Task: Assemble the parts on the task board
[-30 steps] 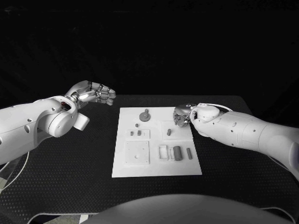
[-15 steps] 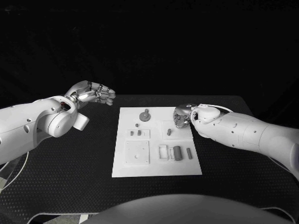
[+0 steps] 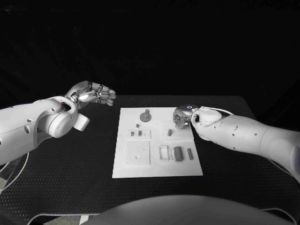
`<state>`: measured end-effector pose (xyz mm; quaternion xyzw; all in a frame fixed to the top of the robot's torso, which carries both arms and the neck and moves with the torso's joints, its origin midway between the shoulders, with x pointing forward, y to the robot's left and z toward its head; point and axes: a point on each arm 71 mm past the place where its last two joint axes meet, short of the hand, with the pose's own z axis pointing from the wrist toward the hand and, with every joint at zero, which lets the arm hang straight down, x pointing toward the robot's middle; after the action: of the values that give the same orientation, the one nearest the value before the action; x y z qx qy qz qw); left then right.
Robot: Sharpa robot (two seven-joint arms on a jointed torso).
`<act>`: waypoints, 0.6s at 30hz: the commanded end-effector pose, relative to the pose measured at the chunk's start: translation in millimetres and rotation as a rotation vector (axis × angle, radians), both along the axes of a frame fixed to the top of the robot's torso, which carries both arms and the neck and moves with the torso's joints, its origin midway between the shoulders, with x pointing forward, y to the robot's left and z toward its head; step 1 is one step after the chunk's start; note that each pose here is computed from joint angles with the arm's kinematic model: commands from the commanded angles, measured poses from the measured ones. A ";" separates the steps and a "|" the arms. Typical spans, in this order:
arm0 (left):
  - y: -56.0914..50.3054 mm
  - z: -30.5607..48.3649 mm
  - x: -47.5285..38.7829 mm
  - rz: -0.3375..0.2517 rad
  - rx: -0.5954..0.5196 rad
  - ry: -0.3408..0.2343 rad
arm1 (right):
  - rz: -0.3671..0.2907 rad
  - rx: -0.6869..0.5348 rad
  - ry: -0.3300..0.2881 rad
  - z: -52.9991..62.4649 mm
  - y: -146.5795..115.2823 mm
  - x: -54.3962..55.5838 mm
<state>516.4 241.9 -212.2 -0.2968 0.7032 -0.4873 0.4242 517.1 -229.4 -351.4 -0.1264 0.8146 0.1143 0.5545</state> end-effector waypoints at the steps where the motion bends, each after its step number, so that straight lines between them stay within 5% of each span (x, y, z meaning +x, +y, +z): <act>1: -1.3 1.8 0.4 -0.002 -0.003 -0.008 | 0.018 0.004 -0.002 -1.3 1.6 -1.3; 18: -0.3 1.8 -0.1 0.000 0.001 -0.005 | 0.029 -0.032 0.011 -6.4 3.1 -4.3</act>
<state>516.2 242.7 -212.2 -0.2975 0.7041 -0.4856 0.4242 516.5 -227.7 -352.3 -0.1345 0.8119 0.1132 0.5567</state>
